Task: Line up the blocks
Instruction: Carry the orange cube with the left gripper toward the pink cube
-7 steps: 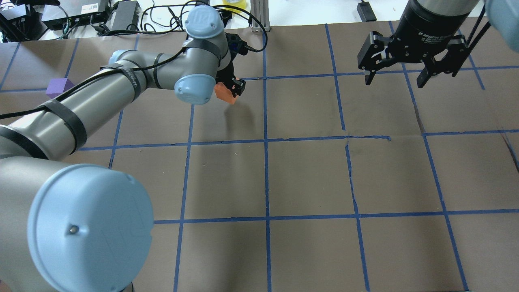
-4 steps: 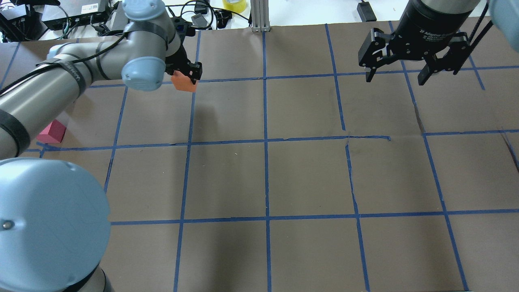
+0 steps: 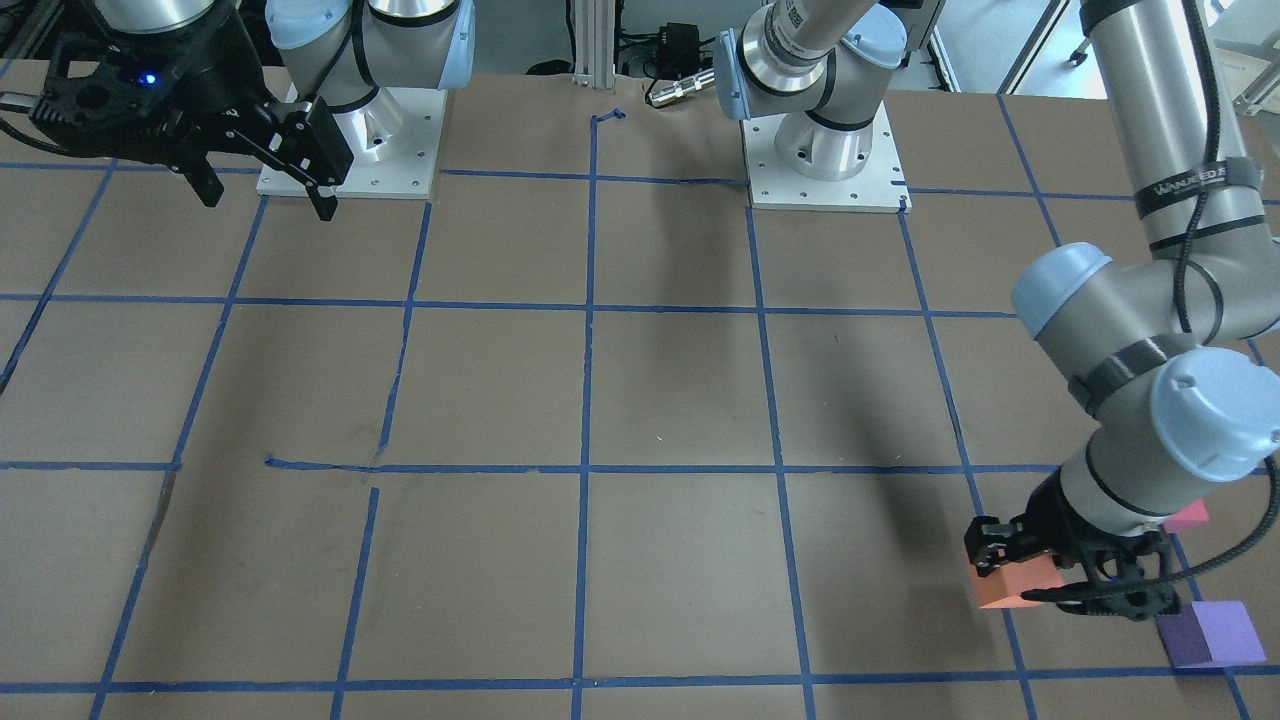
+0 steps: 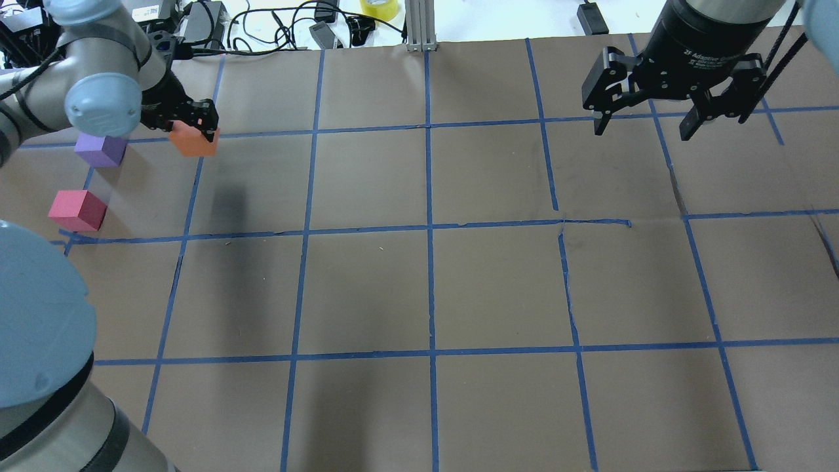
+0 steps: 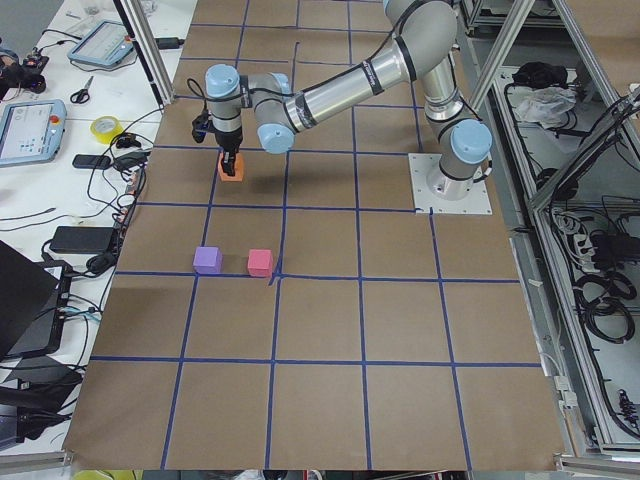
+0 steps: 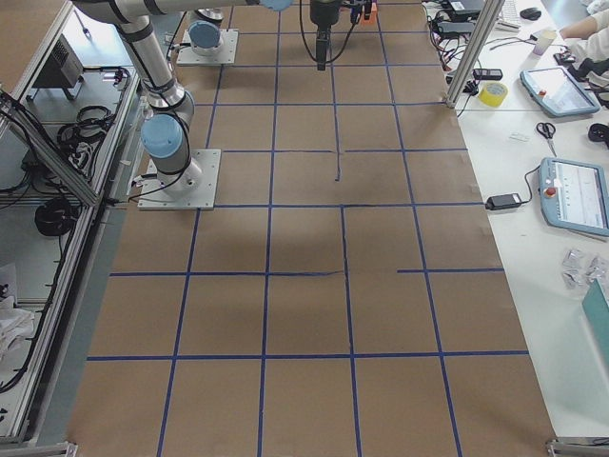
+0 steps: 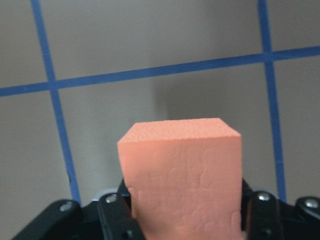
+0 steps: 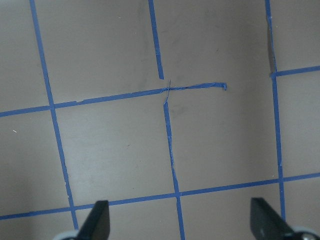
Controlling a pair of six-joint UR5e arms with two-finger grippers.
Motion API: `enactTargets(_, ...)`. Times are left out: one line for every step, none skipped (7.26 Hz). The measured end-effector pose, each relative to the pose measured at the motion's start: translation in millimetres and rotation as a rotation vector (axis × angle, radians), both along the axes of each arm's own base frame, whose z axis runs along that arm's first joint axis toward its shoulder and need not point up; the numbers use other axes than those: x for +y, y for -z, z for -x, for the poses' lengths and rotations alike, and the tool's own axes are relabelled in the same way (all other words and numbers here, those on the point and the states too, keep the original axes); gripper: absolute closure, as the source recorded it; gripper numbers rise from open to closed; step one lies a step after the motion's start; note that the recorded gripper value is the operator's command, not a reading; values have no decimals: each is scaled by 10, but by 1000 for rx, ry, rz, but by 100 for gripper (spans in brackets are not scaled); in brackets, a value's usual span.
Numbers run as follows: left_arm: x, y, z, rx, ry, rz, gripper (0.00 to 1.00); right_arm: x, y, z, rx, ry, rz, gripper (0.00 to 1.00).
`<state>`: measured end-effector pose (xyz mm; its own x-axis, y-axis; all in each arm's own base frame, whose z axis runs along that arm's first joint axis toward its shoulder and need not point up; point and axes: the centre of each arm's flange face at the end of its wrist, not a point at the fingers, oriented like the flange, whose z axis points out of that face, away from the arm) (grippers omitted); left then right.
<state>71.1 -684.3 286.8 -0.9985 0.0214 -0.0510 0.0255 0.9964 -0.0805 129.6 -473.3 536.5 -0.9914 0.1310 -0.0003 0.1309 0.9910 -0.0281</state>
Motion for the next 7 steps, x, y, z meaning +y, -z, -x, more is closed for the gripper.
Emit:
enactTargets(74,-46,-440,0,-6,-22,100,14,10,0,0,0,-1,0)
enactTargets(149,-97,-832,-12,-9,-32,100,23,25,0,0,0,-1,0)
enactTargets(205,-118,-1185,-29,-23,-36,100,31,27,-2,-2,0,1,0)
enactTargets(227,-146,-1471,-41,-37,-31,100,29,39,-3,-3,0,1,0)
enactTargets(246,-189,-1728,-45,-48,-20,100,27,50,-2,-2,2,0,0)
enactTargets(271,-172,-1976,-39,-54,-14,100,28,57,-3,-2,4,-3,0)
enactTargets(262,-110,-2154,-29,-57,-9,100,26,74,-6,-6,4,-11,0)
